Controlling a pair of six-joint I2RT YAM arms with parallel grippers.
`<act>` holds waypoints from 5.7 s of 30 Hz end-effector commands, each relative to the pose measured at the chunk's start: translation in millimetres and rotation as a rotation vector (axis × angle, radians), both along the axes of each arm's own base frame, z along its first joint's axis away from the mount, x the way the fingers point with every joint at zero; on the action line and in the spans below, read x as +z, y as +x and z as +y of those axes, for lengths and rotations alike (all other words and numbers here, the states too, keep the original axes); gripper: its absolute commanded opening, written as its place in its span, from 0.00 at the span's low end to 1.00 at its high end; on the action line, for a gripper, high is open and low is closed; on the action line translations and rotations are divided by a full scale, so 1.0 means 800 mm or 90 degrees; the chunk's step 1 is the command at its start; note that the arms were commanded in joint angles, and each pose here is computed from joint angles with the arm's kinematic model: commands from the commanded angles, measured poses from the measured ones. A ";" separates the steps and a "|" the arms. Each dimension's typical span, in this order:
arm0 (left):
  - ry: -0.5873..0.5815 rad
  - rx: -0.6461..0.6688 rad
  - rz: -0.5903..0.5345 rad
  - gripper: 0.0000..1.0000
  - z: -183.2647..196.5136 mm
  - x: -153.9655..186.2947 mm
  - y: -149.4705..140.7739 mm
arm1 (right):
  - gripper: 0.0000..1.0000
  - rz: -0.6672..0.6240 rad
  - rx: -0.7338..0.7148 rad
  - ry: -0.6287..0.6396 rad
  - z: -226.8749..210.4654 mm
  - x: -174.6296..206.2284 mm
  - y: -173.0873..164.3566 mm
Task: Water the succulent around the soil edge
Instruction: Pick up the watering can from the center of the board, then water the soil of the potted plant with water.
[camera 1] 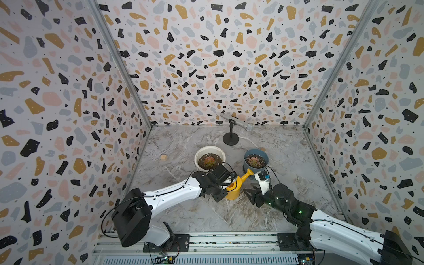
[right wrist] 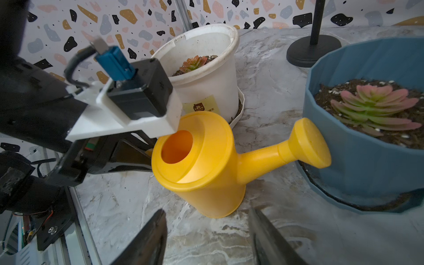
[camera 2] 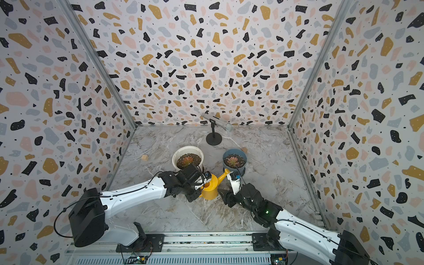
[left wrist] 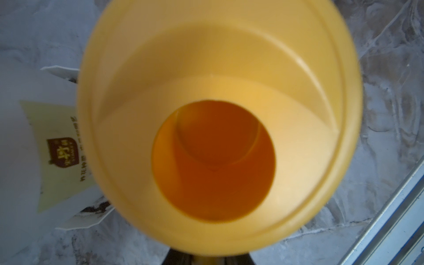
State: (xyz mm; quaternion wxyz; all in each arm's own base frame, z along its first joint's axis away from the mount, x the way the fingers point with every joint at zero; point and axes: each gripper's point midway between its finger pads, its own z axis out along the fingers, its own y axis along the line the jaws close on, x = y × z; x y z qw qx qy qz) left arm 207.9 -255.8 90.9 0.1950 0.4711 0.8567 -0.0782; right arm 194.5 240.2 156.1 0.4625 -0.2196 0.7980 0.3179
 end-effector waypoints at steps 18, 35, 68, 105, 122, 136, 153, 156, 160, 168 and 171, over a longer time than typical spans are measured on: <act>-0.037 0.159 0.021 0.00 0.049 0.072 -0.049 | 0.61 -0.047 0.000 0.074 -0.015 0.039 -0.012; -0.066 0.285 0.024 0.00 0.119 0.153 -0.096 | 0.59 -0.162 -0.237 -0.047 -0.065 0.166 0.062; 0.145 0.384 0.153 0.00 0.151 0.225 -0.099 | 0.52 -0.105 -0.289 -0.191 -0.046 0.039 0.117; 0.030 0.458 0.418 0.00 0.066 0.180 -0.055 | 0.51 -0.108 -0.287 -0.175 -0.048 0.048 0.113; -0.075 0.492 0.457 0.00 0.042 0.186 -0.002 | 0.51 -0.108 -0.287 -0.180 -0.048 0.047 0.113; -0.155 0.539 0.481 0.00 0.051 0.191 0.029 | 0.50 -0.108 -0.287 -0.179 -0.049 0.048 0.113; -0.234 0.606 0.498 0.00 0.079 0.201 0.042 | 0.50 -0.106 -0.283 -0.175 -0.047 0.049 0.112; -0.260 0.619 0.503 0.00 0.085 0.201 0.043 | 0.49 -0.106 -0.283 -0.176 -0.047 0.048 0.112; -0.278 0.631 0.500 0.00 0.091 0.200 0.039 | 0.49 -0.105 -0.280 -0.175 -0.046 0.048 0.112; -0.289 0.637 0.509 0.00 0.101 0.191 0.034 | 0.49 -0.104 -0.277 -0.175 -0.045 0.047 0.111; -0.289 0.639 0.506 0.00 0.106 0.191 0.031 | 0.49 -0.103 -0.275 -0.175 -0.045 0.047 0.111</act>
